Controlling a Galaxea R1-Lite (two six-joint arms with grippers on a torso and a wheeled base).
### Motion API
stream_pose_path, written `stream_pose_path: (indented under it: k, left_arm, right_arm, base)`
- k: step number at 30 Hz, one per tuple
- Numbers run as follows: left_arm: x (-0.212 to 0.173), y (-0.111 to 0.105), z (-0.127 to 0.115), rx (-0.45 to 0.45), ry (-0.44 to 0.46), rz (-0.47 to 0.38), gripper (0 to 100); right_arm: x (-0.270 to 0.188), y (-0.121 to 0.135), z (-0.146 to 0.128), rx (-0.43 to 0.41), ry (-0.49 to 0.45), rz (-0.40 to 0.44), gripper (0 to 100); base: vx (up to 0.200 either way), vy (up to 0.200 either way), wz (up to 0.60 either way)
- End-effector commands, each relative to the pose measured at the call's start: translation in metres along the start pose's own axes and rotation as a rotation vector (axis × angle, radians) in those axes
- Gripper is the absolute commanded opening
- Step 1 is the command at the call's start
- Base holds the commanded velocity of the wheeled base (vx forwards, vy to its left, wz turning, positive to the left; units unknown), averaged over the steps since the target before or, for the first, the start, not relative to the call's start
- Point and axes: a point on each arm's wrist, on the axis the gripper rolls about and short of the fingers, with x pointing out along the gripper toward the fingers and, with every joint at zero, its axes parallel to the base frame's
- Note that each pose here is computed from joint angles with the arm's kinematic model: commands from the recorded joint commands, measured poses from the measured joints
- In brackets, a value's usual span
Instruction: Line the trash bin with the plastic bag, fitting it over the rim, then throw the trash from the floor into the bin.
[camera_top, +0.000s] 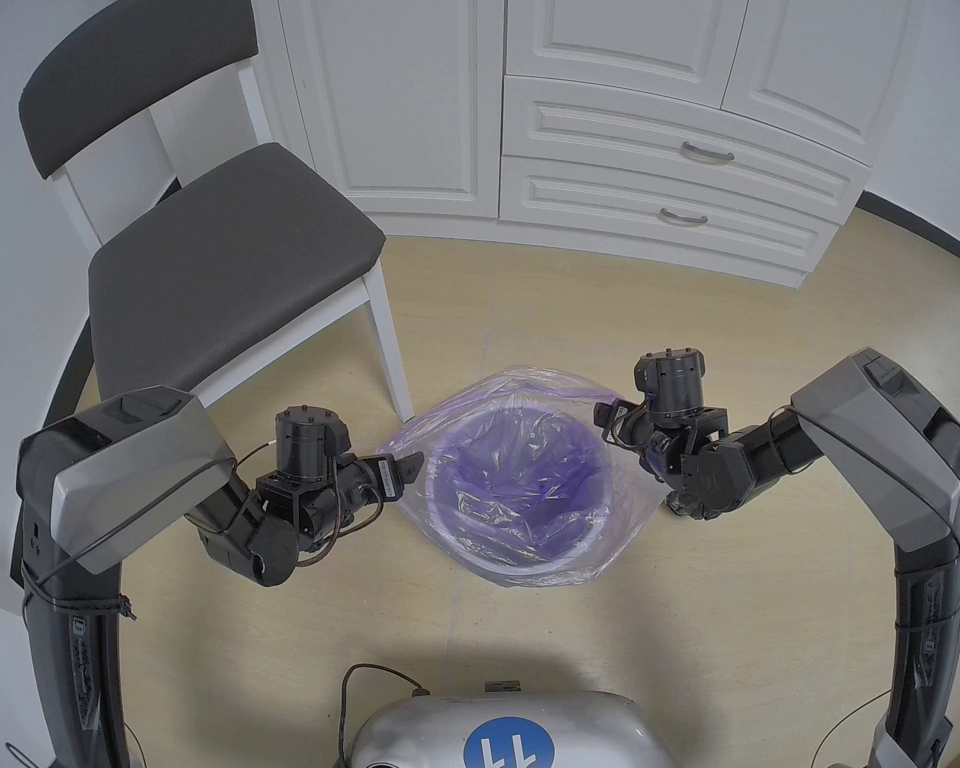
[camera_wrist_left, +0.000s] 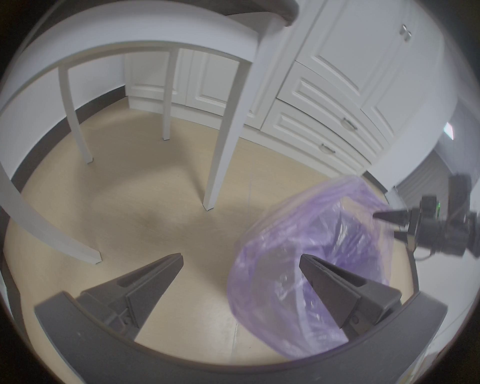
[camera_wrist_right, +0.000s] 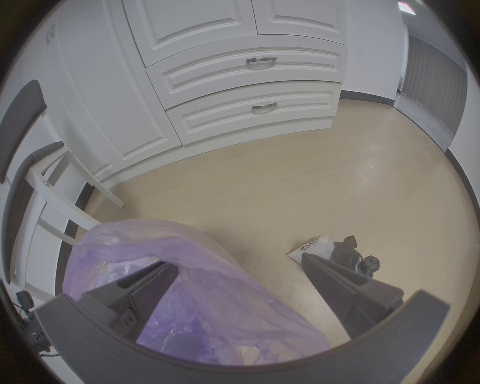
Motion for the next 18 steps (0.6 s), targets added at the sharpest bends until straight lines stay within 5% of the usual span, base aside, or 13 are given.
stream_pose_path:
  k: [1,11,18]
  left_arm:
    - [0.014,0.002,-0.004,-0.038,-0.008,0.003,100]
    - [0.028,0.001,-0.005,-0.108,-0.031,0.001,100]
    - [0.047,0.001,-0.008,-0.139,-0.087,0.075,100]
  right_arm:
    - [0.016,-0.002,-0.017,-0.004,0.011,-0.010,100]
    - [0.035,-0.006,-0.007,0.084,-0.074,0.001,100]
    - [0.043,-0.009,0.002,0.141,-0.142,0.023,100]
  base:
    - [0.000,0.000,0.00]
    - [0.000,0.000,0.00]
    - [0.000,0.000,0.00]
